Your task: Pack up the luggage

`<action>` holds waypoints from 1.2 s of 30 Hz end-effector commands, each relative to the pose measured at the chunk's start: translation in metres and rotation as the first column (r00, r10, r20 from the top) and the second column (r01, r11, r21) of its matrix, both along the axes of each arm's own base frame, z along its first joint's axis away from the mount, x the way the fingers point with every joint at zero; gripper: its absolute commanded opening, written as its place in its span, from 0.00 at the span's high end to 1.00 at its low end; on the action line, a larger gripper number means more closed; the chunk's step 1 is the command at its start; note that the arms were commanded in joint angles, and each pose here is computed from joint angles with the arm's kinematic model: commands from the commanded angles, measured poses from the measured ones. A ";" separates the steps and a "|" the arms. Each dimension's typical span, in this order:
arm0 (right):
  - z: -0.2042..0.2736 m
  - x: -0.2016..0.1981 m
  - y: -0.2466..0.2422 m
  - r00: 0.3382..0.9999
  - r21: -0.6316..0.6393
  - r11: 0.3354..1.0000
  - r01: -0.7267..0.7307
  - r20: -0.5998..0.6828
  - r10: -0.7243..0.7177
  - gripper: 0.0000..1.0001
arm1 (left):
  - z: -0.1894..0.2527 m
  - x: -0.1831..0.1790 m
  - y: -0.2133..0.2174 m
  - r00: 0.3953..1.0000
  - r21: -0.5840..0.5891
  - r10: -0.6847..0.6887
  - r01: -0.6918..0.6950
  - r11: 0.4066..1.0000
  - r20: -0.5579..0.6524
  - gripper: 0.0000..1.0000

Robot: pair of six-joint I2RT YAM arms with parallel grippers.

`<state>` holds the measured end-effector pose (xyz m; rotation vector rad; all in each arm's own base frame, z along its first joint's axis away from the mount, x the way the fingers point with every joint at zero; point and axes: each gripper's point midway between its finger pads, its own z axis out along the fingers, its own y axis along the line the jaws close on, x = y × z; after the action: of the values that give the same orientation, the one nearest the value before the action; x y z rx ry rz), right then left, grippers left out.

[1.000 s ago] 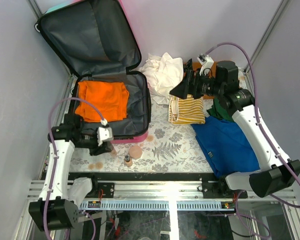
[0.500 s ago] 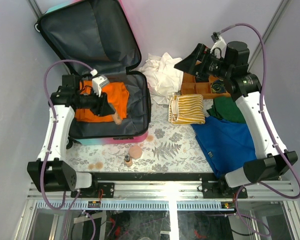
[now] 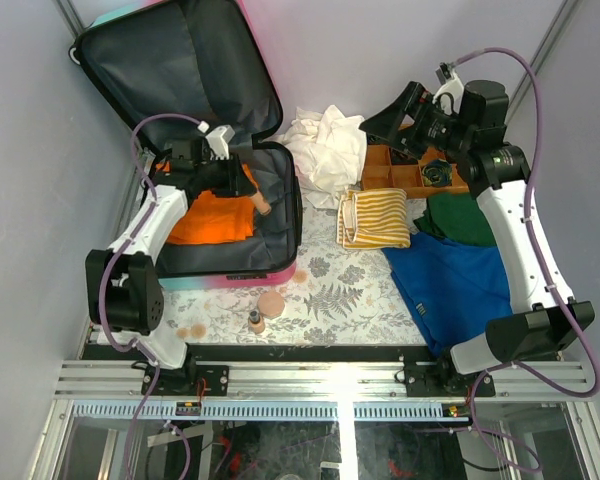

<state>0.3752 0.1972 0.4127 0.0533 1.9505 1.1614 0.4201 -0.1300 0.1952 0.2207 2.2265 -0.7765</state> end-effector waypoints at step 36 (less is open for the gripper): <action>-0.065 -0.020 -0.023 0.990 -0.258 0.964 -0.070 0.104 0.100 0.01 | -0.002 0.131 0.034 0.825 -0.156 0.565 -0.562 0.813 -0.027 0.00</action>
<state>0.3678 0.1814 0.3253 -0.1581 2.0793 0.9838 0.5685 -0.1294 0.1323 -0.5973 2.0773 -0.7569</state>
